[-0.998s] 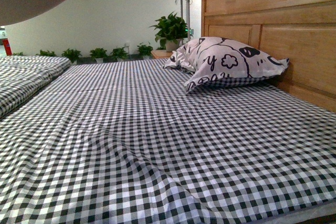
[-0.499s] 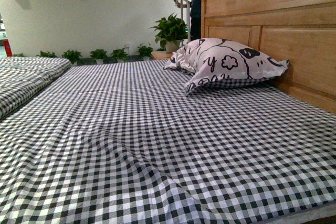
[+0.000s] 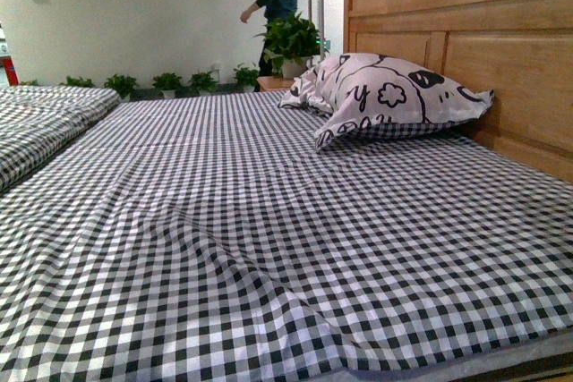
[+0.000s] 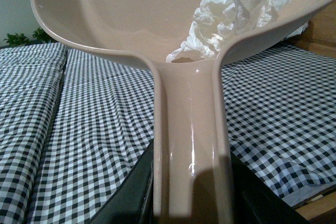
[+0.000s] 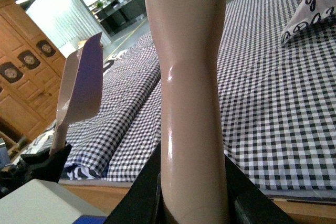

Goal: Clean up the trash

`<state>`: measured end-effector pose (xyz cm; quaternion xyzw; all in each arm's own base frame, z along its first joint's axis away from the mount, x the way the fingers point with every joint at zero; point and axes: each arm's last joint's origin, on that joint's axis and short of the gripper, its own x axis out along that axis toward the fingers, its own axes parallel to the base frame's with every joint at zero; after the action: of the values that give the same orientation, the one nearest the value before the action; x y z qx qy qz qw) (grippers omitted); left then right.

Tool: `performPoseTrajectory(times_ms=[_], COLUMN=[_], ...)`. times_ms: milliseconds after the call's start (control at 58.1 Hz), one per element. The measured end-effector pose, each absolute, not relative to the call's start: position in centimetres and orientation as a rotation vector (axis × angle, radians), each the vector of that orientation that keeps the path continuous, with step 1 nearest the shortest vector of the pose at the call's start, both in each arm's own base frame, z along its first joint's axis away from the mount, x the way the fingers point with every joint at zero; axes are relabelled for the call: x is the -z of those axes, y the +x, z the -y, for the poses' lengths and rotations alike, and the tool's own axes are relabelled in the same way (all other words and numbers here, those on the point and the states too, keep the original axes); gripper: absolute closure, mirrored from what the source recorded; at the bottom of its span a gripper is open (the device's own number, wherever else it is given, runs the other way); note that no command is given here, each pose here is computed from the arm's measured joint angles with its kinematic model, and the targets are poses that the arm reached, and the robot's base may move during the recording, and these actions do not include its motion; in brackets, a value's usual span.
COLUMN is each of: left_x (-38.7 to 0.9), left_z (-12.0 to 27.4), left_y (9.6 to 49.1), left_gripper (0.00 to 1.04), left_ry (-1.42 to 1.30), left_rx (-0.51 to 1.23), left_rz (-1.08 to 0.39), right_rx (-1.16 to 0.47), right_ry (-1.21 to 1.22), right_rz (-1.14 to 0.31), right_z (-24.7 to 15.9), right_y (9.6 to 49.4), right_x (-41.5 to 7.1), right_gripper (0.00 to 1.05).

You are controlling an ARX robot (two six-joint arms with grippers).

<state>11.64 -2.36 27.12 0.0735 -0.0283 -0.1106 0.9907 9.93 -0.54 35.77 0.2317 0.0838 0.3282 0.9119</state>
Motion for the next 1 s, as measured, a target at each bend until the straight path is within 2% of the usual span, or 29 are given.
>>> performPoseTrajectory(times_ms=[998], left_x=[-27.12], left_z=[2.37], left_y=[11.64], left_gripper=[0.78], left_ry=[0.147], left_rx=[0.223], left_rz=[0.057], right_rx=[-0.676], right_ry=[0.477], right_rz=[-0.173], right_z=[0.54], right_y=[9.93], right_x=[-35.77], right_gripper=[0.85])
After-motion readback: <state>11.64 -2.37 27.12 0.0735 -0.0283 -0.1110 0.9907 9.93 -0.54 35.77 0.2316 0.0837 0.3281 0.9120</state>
